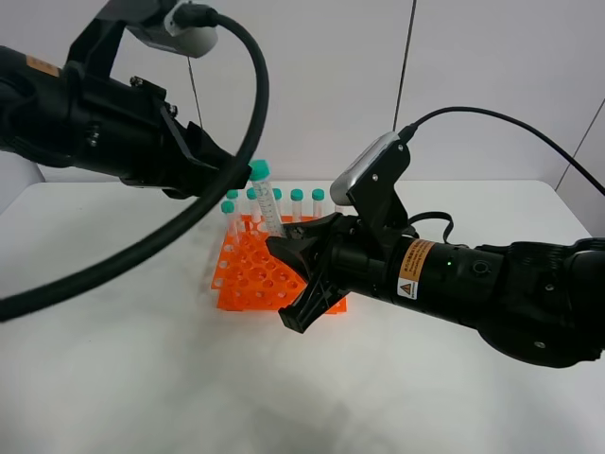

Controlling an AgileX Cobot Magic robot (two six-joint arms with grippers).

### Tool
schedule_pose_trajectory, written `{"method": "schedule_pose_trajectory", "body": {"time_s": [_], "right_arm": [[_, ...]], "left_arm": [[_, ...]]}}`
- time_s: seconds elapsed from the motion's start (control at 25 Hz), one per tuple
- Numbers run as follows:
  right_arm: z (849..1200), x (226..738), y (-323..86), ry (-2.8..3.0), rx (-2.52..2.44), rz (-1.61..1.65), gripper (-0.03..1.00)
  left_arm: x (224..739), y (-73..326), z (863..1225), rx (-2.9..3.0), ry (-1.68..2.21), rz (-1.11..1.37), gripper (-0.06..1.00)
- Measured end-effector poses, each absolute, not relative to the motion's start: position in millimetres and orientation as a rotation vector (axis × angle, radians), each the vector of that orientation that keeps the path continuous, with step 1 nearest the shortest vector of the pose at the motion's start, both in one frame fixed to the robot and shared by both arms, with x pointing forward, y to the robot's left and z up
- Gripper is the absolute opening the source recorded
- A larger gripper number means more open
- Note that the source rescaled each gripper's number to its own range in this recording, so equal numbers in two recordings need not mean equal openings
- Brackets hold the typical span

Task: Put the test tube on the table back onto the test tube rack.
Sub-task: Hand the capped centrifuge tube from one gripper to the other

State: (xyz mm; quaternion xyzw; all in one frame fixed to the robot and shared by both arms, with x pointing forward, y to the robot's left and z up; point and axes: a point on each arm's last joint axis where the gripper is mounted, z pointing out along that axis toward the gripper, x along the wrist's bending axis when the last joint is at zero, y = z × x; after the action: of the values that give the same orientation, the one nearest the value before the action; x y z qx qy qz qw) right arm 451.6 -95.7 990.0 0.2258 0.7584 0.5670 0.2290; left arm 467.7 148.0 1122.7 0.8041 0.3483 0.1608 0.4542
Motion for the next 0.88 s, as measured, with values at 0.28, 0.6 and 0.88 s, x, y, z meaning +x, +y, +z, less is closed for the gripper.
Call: {"method": "schedule_pose_trajectory", "body": {"time_s": [0.28, 0.6, 0.88], "right_arm": [[990, 452, -96, 2.089, 0.626, 1.558, 0.02], [990, 452, -96, 2.087, 0.625, 1.561, 0.02], [990, 452, -96, 2.086, 0.621, 1.563, 0.02]], "left_arm": [[470, 146, 1122, 1.962, 0.86, 0.39, 0.6], [470, 144, 1123, 1.94, 0.86, 0.388, 0.6], [478, 123, 1106, 1.983, 0.848, 0.34, 0.6]]}}
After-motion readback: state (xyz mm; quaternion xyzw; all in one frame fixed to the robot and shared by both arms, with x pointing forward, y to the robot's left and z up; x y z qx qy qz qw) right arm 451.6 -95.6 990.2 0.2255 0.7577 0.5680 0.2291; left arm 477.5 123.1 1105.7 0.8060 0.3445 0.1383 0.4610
